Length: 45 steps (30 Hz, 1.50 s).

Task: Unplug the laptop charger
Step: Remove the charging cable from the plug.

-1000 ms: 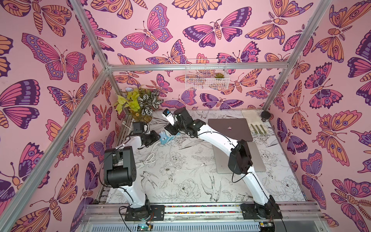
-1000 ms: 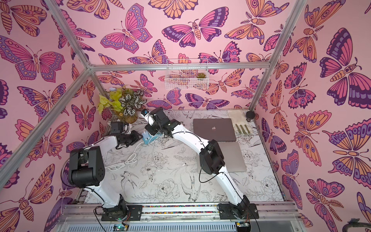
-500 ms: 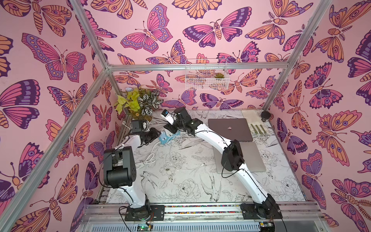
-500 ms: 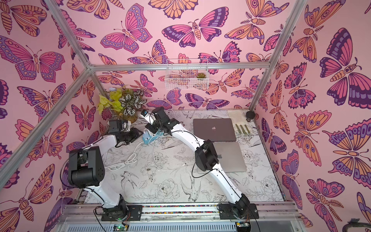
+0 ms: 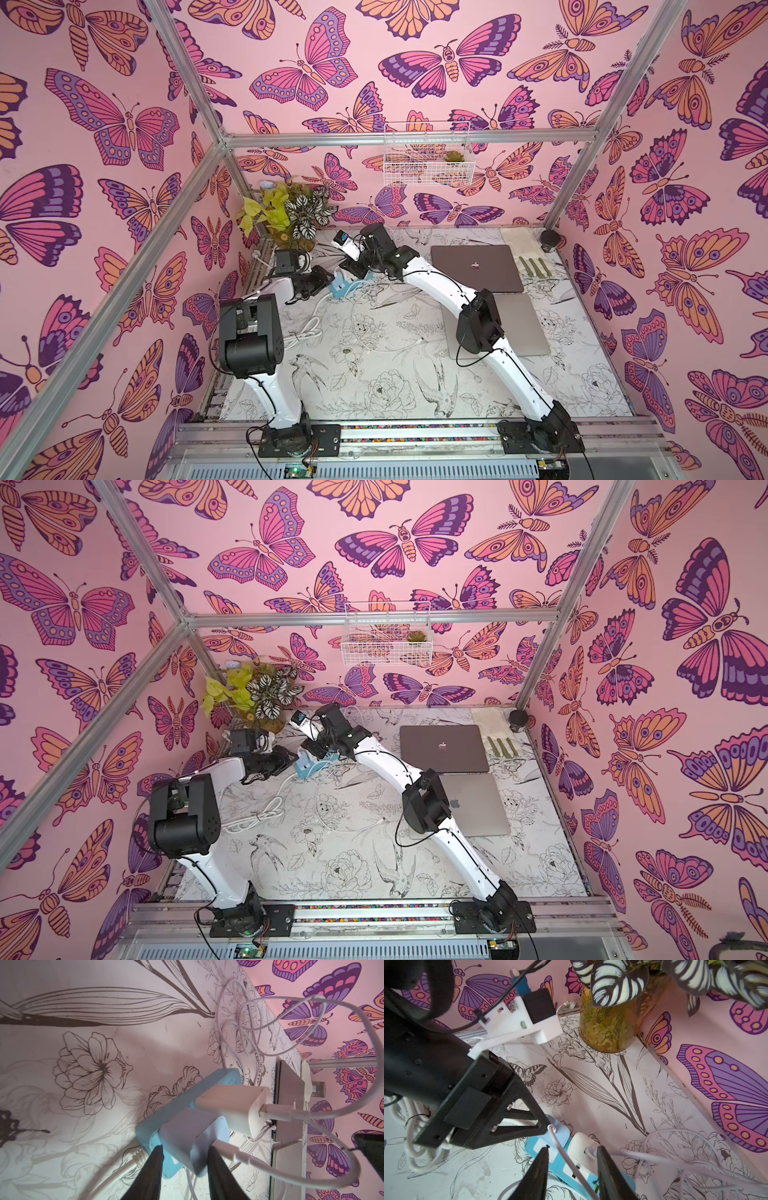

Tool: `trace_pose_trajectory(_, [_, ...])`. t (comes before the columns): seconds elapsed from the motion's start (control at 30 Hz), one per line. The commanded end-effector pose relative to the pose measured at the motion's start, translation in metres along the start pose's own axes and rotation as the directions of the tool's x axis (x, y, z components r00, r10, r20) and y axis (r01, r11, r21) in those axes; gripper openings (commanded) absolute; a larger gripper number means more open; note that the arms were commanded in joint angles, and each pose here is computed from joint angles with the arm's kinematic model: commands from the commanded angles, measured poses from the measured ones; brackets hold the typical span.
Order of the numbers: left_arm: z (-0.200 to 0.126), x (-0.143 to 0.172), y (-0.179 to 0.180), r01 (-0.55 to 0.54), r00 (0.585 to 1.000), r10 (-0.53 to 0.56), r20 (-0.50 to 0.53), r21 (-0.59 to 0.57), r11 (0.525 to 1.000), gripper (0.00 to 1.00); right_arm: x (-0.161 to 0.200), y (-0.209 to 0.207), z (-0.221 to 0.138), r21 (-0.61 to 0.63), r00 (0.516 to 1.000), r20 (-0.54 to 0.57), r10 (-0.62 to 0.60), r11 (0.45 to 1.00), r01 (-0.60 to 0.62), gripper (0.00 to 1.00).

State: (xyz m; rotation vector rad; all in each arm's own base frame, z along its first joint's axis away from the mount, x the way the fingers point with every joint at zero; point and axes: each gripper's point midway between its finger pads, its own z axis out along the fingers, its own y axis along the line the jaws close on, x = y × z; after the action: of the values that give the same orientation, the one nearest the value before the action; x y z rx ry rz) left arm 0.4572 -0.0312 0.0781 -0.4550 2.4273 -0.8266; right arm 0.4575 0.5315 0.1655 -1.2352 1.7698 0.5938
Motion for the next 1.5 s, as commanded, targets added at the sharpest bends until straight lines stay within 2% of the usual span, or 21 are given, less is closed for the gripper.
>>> trace_pose_trajectory(0.0, [0.014,0.015,0.021,0.015,0.998,-0.018,-0.055,-0.048,0.999,0.37,-0.002,0.004,0.004,-0.015,0.999,0.015,-0.038,0.999,0.038,0.39])
trace_pose_trajectory(0.13, [0.016,0.021,0.028,0.016,0.998,-0.02,-0.067,-0.065,0.998,0.36,-0.001,0.003,0.007,-0.016,0.999,0.023,-0.048,0.999,0.049,0.36])
trace_pose_trajectory(0.23, [0.017,0.023,0.029,0.014,0.997,-0.018,-0.074,-0.062,0.998,0.34,0.001,0.002,0.013,-0.009,0.998,0.032,-0.056,0.998,0.056,0.44])
trace_pose_trajectory(0.43, [0.017,0.026,0.029,0.013,0.996,-0.018,-0.083,-0.059,0.998,0.34,0.015,-0.003,0.024,0.0,0.998,0.012,-0.064,0.998,0.064,0.42])
trace_pose_trajectory(0.6, [0.018,0.028,0.029,0.015,0.996,-0.02,-0.088,-0.056,0.998,0.34,0.019,-0.001,0.025,-0.009,0.998,0.003,-0.066,0.998,0.066,0.3])
trace_pose_trajectory(0.63, [0.018,0.027,0.029,0.015,0.996,-0.02,-0.088,-0.056,0.998,0.34,0.019,-0.001,0.025,-0.01,0.998,0.003,-0.064,0.998,0.064,0.24])
trace_pose_trajectory(0.7, [0.018,0.028,0.029,0.017,0.996,-0.022,-0.089,-0.059,0.998,0.34,0.015,-0.001,0.024,-0.006,0.998,0.01,-0.062,0.998,0.062,0.03])
trace_pose_trajectory(0.73, [0.018,0.027,0.029,0.017,0.996,-0.022,-0.087,-0.058,0.998,0.34,0.014,-0.002,0.024,-0.005,0.998,0.014,-0.057,0.998,0.057,0.0])
trace_pose_trajectory(1.13, [0.021,0.032,0.033,0.029,0.993,-0.036,-0.109,-0.062,0.998,0.32,-0.014,0.003,0.004,0.002,0.997,0.053,-0.06,0.998,0.06,0.0])
trace_pose_trajectory(1.47, [0.022,0.034,0.035,0.034,0.992,-0.042,-0.115,-0.072,0.997,0.32,-0.064,0.009,-0.029,-0.043,0.987,0.154,0.05,0.998,-0.044,0.0])
